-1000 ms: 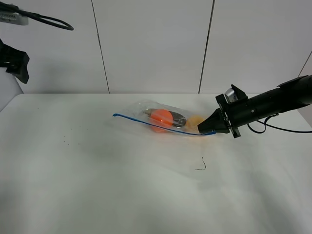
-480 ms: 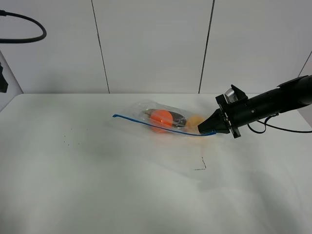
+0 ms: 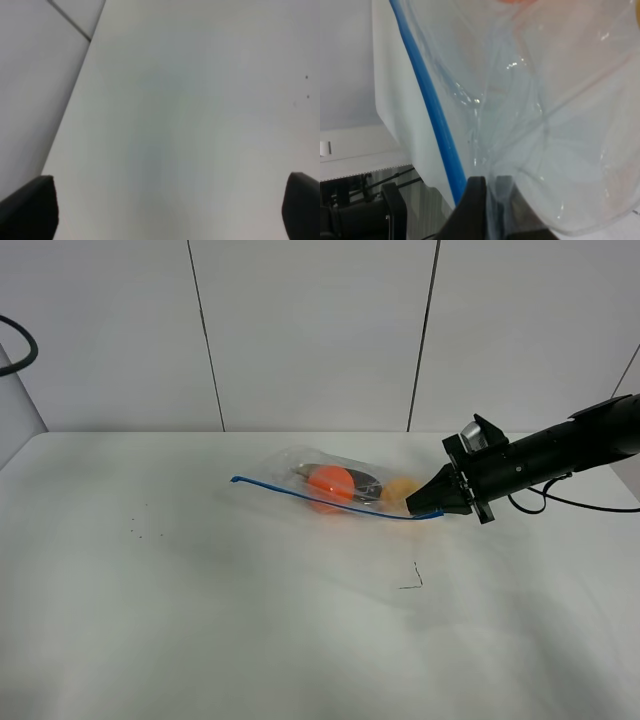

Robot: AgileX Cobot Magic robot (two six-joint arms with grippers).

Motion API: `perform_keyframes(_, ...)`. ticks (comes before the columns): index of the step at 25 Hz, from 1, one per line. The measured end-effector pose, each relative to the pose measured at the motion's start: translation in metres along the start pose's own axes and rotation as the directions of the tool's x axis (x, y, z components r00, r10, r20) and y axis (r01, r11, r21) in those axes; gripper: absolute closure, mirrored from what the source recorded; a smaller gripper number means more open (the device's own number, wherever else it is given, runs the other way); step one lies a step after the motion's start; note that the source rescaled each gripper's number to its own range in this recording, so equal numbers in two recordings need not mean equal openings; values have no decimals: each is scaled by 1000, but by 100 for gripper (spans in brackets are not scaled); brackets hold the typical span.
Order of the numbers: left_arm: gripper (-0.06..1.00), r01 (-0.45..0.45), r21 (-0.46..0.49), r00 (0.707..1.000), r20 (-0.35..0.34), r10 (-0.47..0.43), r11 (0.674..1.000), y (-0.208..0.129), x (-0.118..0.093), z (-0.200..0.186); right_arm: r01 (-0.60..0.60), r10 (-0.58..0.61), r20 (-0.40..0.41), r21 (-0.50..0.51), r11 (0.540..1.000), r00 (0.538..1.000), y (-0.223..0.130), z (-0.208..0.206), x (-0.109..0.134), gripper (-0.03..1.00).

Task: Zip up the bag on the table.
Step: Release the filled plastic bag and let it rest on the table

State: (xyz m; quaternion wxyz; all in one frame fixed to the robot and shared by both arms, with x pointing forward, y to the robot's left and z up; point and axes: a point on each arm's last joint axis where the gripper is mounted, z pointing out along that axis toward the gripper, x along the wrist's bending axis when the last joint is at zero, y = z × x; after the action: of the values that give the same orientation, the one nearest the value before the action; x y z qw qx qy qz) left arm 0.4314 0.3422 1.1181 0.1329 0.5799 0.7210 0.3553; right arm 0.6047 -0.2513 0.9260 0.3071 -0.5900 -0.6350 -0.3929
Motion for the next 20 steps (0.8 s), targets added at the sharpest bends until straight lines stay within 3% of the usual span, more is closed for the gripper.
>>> perform_keyframes(4,-6,20,-20,1000,14,-19,1000,-32,5,-14,0,0,0,0,1000,1000,0,0,0,97)
perform_keyframes(8,-6,74,-107,996,55,-68,992,-65,11,-40,0,0,0,0,1000,1000,0,0,0,97)
perform_keyframes(15,-6,156,-309,984,133,-120,938,-107,23,-84,8,-8,0,1,1000,1000,0,0,0,97)
perform_keyframes(20,-6,143,-346,981,171,-87,927,-136,24,-95,8,-8,0,1,1000,1000,0,0,0,97)
